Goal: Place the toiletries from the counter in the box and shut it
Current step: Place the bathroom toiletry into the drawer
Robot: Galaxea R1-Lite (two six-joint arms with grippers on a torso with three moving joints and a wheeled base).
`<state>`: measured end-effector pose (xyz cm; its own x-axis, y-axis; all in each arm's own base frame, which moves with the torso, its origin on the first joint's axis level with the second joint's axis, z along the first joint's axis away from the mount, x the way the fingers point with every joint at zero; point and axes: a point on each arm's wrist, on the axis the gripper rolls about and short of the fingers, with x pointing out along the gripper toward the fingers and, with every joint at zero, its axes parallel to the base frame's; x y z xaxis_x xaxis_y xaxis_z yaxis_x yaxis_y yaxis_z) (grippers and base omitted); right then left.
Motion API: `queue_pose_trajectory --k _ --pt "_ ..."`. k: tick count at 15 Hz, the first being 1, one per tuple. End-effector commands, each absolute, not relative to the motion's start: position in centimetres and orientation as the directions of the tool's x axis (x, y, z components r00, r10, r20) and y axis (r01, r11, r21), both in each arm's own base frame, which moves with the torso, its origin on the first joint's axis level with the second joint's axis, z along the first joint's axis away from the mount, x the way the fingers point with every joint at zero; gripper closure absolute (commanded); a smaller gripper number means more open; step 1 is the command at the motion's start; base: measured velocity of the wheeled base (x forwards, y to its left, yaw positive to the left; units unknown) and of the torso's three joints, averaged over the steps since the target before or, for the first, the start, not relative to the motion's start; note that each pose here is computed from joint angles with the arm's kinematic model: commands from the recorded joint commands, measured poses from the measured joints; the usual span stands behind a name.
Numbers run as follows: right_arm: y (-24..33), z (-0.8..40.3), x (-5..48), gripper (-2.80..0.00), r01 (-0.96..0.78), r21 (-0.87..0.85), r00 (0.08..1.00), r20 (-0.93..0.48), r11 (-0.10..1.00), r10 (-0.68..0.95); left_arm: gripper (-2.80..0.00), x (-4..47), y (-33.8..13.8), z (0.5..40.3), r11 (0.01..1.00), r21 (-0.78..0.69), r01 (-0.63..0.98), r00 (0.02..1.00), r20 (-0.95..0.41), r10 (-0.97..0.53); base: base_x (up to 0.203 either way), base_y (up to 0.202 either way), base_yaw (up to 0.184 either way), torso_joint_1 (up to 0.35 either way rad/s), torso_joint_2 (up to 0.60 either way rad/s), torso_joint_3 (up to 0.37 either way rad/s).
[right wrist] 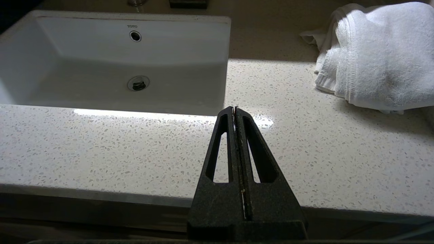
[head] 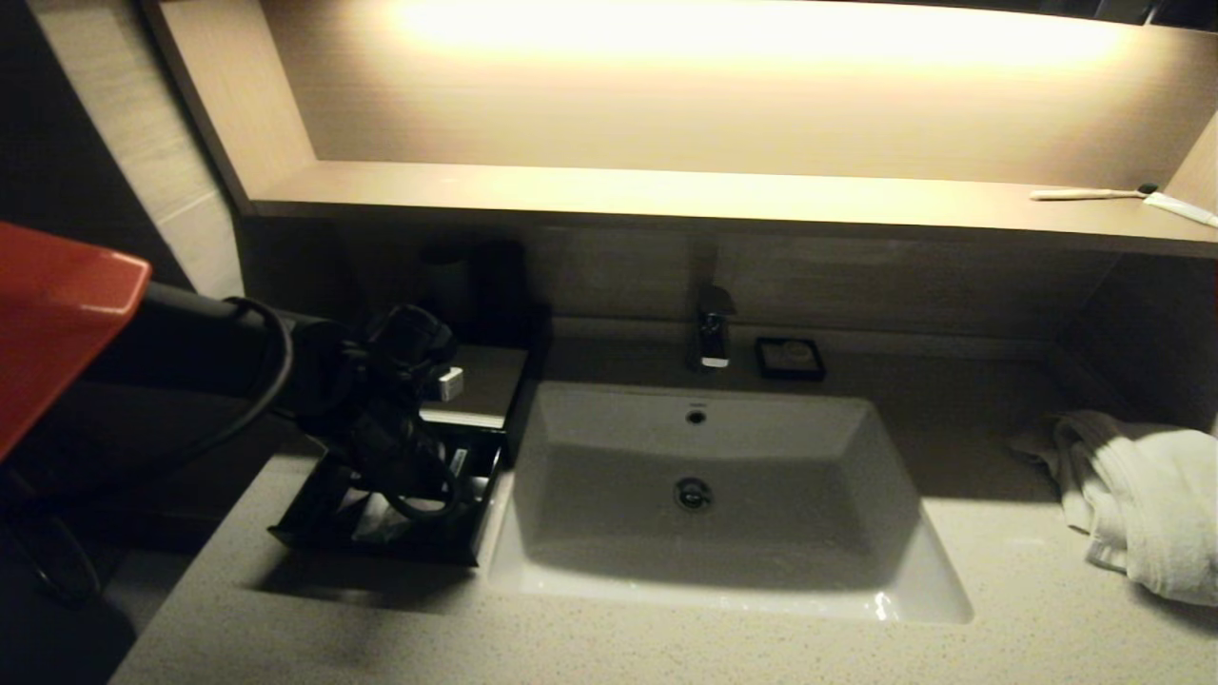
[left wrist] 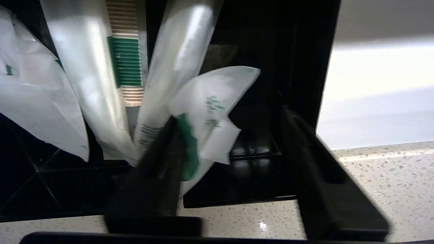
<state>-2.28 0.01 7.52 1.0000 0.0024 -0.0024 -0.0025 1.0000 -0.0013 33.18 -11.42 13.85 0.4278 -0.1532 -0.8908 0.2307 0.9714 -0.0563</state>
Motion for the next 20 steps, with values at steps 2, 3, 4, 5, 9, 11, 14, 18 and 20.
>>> queue_pose_trajectory --k 2,3,4,5,9,11,14,18,20 --pt "0.0 7.5 -2.3 0.00 -0.003 -0.002 1.000 -0.003 1.000 0.003 -2.80 33.0 -11.3 14.8 0.972 -0.060 0.229 0.451 -0.878 -0.161 0.000 0.000 0.000 0.000 0.00 0.000" --pt "0.0 7.5 -2.3 0.00 -0.003 -0.002 1.000 -0.003 1.000 0.003 -2.80 32.8 -11.1 15.4 0.972 -0.061 0.226 0.466 -0.870 -0.162 0.000 0.000 0.000 0.000 0.00 0.000" --pt "0.0 7.5 -2.3 0.00 -0.003 -0.002 1.000 -0.003 1.000 0.003 -2.80 32.6 -10.8 16.0 0.973 -0.062 0.223 0.481 -0.861 -0.165 0.000 0.000 0.000 0.000 0.00 0.000" --pt "0.0 7.5 -2.3 0.00 -0.003 -0.002 1.000 -0.002 1.000 0.003 -2.80 32.4 -10.7 16.5 0.973 -0.062 0.223 0.491 -0.855 -0.167 0.000 0.000 0.000 0.000 0.00 0.000" --pt "0.0 7.5 -2.3 0.00 -0.003 -0.002 1.000 -0.003 1.000 0.003 -2.80 31.6 -10.5 17.4 0.972 -0.064 0.226 0.504 -0.847 -0.173 0.000 0.000 0.000 0.000 0.00 0.000" --pt "0.0 7.5 -2.3 0.00 -0.003 -0.002 1.000 -0.003 1.000 0.003 -2.80 31.7 -10.6 17.1 0.972 -0.066 0.225 0.497 -0.851 -0.172 0.000 0.000 0.000 0.000 0.00 0.000" --pt "0.0 7.5 -2.3 0.00 -0.003 -0.002 1.000 -0.003 1.000 0.003 -2.80 31.5 -10.5 17.2 0.973 -0.069 0.222 0.498 -0.850 -0.174 0.000 0.000 0.000 0.000 0.00 0.000" --pt "0.0 7.5 -2.3 0.00 -0.003 -0.002 1.000 -0.003 1.000 0.003 -2.80 30.4 -10.1 18.2 0.973 -0.072 0.220 0.515 -0.838 -0.179 0.000 0.000 0.000 0.000 0.00 0.000" --pt "0.0 7.5 -2.3 0.00 -0.003 -0.002 1.000 -0.003 1.000 0.003 0.00 29.4 -9.8 18.5 0.973 -0.074 0.220 0.518 -0.836 -0.180 0.000 0.000 0.000 0.000 0.00 0.000"
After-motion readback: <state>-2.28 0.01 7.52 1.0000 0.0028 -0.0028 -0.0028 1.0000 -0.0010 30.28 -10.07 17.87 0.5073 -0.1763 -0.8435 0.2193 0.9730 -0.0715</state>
